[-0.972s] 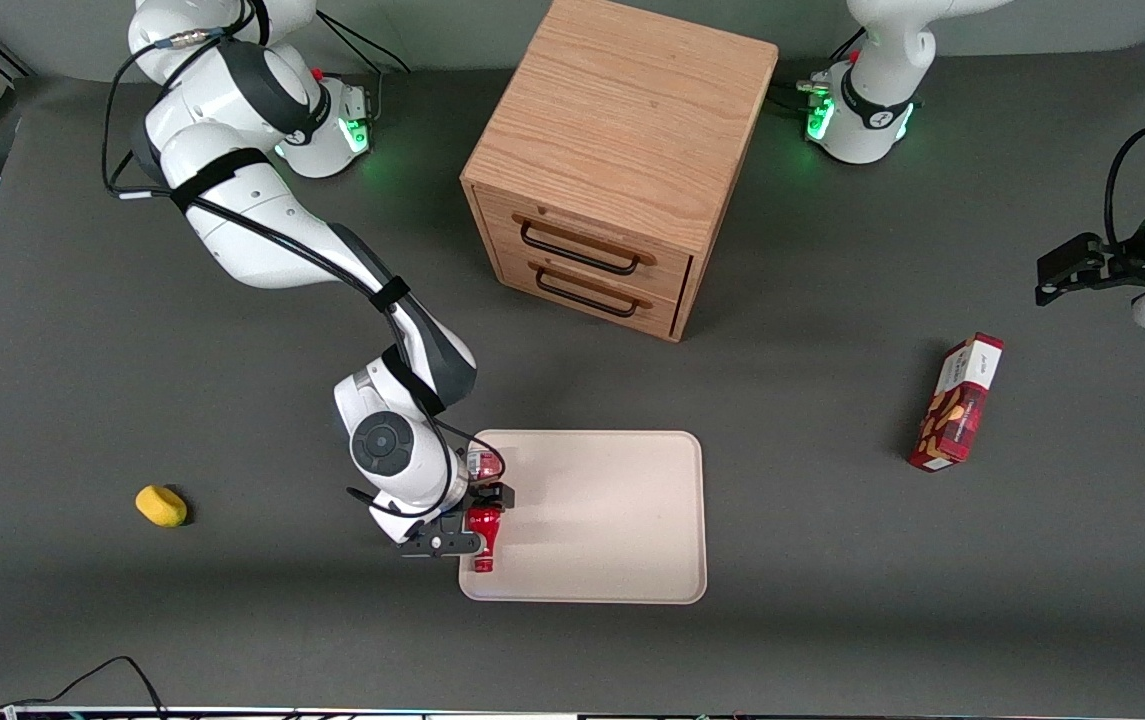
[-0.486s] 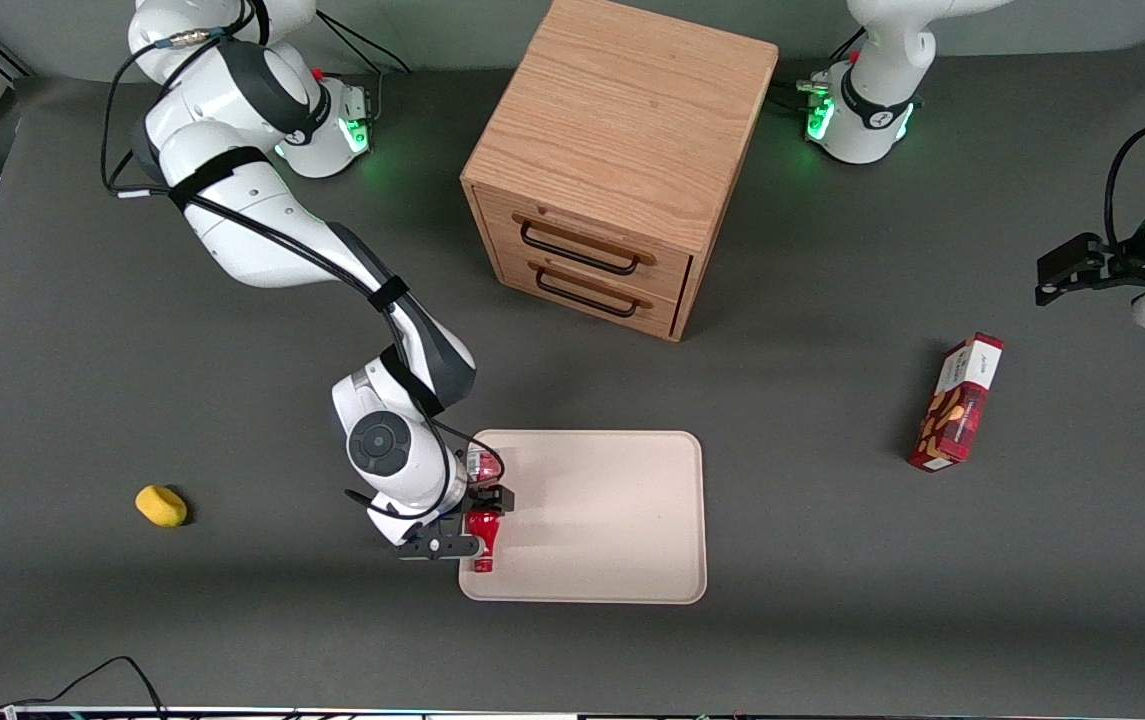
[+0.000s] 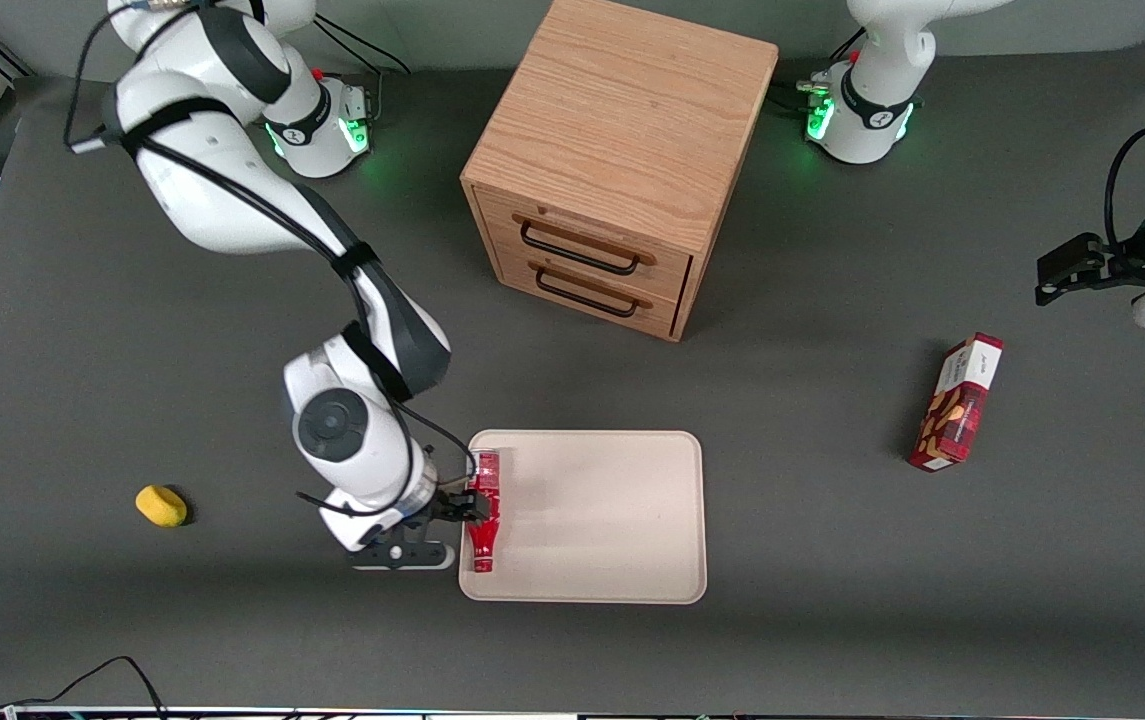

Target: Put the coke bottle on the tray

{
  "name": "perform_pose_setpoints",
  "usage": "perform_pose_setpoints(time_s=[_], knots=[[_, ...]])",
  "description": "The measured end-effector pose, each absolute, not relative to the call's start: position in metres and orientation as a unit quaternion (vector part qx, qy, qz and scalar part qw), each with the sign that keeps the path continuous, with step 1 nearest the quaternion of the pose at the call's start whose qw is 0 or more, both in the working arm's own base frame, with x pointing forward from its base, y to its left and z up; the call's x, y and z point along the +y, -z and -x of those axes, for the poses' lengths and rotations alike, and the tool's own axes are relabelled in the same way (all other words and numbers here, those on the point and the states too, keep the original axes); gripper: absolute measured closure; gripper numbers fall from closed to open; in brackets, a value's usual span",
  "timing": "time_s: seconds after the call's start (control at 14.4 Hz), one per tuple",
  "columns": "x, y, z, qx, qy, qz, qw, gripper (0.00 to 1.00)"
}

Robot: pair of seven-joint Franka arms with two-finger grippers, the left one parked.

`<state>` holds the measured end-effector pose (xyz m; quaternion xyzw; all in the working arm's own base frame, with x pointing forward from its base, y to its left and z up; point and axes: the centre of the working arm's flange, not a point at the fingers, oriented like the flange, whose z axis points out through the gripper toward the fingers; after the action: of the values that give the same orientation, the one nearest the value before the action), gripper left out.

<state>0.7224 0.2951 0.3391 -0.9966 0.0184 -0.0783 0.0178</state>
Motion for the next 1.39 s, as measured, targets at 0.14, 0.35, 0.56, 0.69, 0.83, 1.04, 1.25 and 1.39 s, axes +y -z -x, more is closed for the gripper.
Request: perform_pose_setpoints(time_s=[0.14, 0.35, 0.56, 0.69, 0.83, 1.04, 1.25, 1.39], knots=[[0.269, -0.408, -0.712, 0.033, 0.066, 0.997, -0.005, 0.00], [0.229, -0.500, -0.685, 0.064, 0.034, 0.997, -0.009, 0.00], [0.175, -0.573, -0.652, 0.101, 0.006, 0.995, -0.021, 0.00], [0.137, -0.614, -0.628, 0.132, -0.012, 0.991, -0.022, 0.00], [0.102, -0.648, -0.604, 0.158, -0.026, 0.987, -0.009, 0.00], [0.057, -0.676, -0.568, 0.167, -0.028, 0.986, -0.002, 0.00], [0.039, -0.670, -0.536, 0.175, -0.029, 0.984, 0.003, 0.00], [0.038, -0.655, -0.518, 0.176, -0.020, 0.984, 0.005, 0.00]])
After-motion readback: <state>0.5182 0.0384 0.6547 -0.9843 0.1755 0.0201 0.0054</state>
